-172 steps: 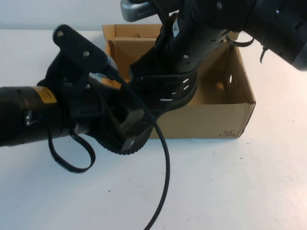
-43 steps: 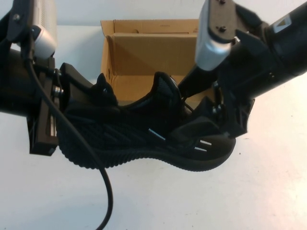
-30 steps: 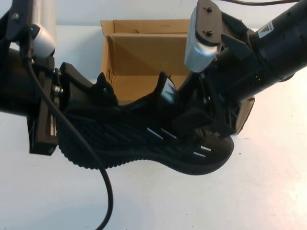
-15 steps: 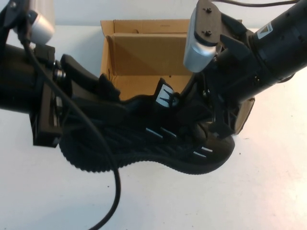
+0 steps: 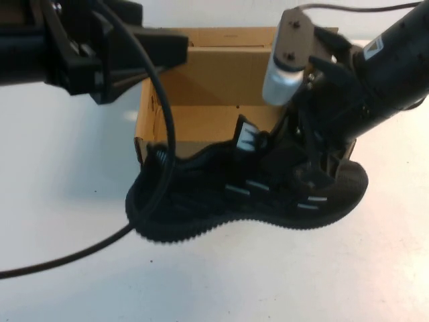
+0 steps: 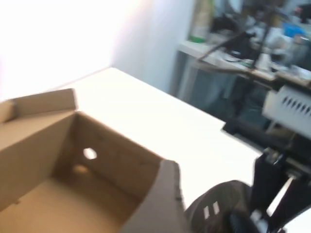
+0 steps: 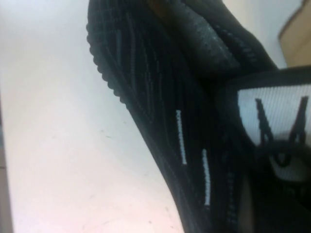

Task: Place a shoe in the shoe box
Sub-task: Place the shoe in the shoe box

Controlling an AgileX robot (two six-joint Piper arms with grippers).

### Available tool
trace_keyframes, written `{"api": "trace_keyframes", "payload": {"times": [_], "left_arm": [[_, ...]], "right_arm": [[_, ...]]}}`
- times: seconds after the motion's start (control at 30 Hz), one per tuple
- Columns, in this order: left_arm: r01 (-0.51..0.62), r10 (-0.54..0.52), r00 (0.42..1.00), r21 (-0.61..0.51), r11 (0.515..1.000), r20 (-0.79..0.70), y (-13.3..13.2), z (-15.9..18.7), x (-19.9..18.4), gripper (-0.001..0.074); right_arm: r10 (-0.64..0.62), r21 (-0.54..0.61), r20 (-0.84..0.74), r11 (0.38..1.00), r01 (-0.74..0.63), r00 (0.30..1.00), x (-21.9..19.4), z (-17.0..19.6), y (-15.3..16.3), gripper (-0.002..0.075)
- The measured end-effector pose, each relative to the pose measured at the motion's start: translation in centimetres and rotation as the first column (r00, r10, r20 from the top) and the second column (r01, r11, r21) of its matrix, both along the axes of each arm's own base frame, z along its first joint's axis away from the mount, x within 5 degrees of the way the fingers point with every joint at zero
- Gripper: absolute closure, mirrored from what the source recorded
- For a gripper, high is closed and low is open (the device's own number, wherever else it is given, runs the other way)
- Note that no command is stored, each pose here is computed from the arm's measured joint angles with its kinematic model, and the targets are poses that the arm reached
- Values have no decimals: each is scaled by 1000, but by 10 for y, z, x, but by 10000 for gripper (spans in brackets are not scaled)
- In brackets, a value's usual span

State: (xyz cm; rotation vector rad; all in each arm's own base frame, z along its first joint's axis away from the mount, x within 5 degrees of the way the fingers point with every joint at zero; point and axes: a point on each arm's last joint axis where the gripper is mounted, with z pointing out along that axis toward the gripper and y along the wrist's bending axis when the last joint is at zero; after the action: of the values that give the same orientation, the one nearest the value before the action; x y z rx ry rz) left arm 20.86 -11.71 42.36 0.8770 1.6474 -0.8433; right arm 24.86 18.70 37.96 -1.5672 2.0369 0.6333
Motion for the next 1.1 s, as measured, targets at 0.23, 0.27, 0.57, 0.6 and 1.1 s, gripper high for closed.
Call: {"api": "trace_keyframes", "payload": {"times": [0.23,0.27,0.57,0.6,1.1], "left_arm": [[-100,104,994,108,989,-28,7,-9,6,604],[-109,114,993,122,987,-36,8,-10,6,650],[-189,230,963,260,947,-139,18,-32,9,734],[-184,231,961,270,945,-154,18,-36,9,735],[-126,223,936,332,935,-273,19,-72,3,736]], "right_arm": [[-149,47,62,988,146,987,37,25,-13,701],[-173,48,83,984,169,982,43,29,-14,701],[-233,-6,158,971,237,959,110,18,3,701],[-234,-14,161,971,239,959,119,13,6,701],[-267,-50,197,958,282,943,209,-74,38,703]]}}
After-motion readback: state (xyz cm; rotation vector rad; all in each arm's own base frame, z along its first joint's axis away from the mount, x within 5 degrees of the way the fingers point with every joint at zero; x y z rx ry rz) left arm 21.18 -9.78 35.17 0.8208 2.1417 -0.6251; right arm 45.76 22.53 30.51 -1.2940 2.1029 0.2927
